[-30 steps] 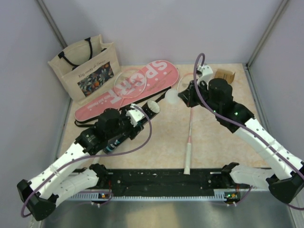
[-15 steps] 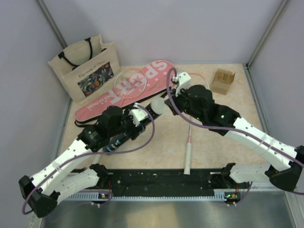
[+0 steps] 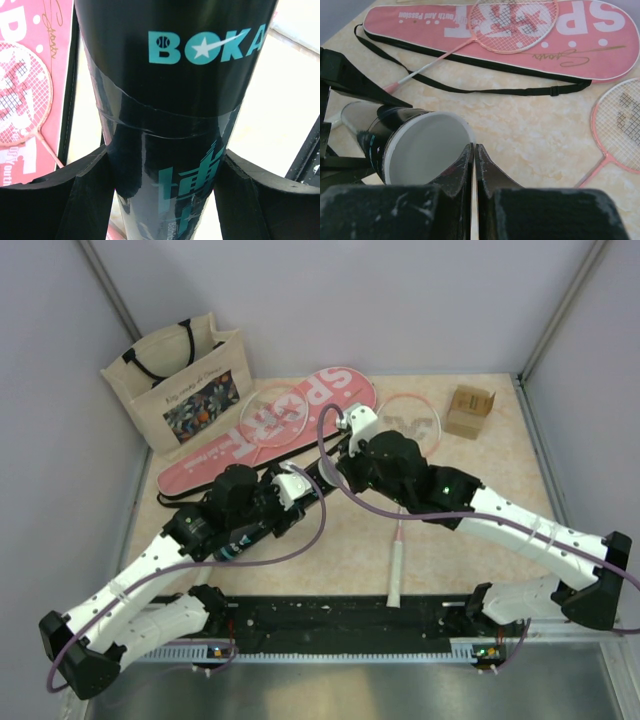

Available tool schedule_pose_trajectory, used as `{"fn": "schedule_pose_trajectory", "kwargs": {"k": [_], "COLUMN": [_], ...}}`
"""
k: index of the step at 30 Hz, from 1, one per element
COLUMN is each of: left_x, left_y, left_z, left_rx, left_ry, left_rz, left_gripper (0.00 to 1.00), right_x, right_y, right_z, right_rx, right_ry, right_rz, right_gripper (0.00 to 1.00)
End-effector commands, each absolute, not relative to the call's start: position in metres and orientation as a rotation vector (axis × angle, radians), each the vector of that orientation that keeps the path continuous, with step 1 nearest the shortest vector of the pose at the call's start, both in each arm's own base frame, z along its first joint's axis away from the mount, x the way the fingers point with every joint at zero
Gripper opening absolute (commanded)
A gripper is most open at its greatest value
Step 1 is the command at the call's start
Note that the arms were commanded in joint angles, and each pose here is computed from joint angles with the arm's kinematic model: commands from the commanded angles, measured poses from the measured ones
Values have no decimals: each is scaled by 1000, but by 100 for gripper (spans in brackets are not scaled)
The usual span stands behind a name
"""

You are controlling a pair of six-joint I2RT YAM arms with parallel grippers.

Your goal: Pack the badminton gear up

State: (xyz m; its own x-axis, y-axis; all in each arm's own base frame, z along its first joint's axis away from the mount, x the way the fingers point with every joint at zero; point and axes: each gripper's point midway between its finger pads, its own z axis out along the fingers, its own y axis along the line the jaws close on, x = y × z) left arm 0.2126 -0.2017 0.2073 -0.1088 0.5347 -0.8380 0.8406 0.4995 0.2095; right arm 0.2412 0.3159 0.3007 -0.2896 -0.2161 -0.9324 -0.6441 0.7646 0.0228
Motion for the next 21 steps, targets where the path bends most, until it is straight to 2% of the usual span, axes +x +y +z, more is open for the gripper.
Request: {"fn": "schedule_pose_trajectory", "kwargs": {"k": [1,8,9,15,21], "left_x": [223,228,227,226,222], "left_y": [-218,-218,-219,-219,-220], "left_z": [244,245,244,242,239], "left_rx": [1177,1195,1200,1194,1190], "left_ry": [1530,1515,1517,1529,1542], "left_rz": [-396,-361,-367,-381,-404], "left_gripper": [24,23,23,23,23], "right_x": [212,204,204,204,205], "right_y": [328,317,316,311,315], "right_z": [320,321,320,335,345], "right_rx": [-764,-784,-777,-710,-683], "right_ry": [1804,1845,1851,1843,1825], "right_rz": [632,617,617,641,672], "right_gripper": [0,1,7,24,28]}}
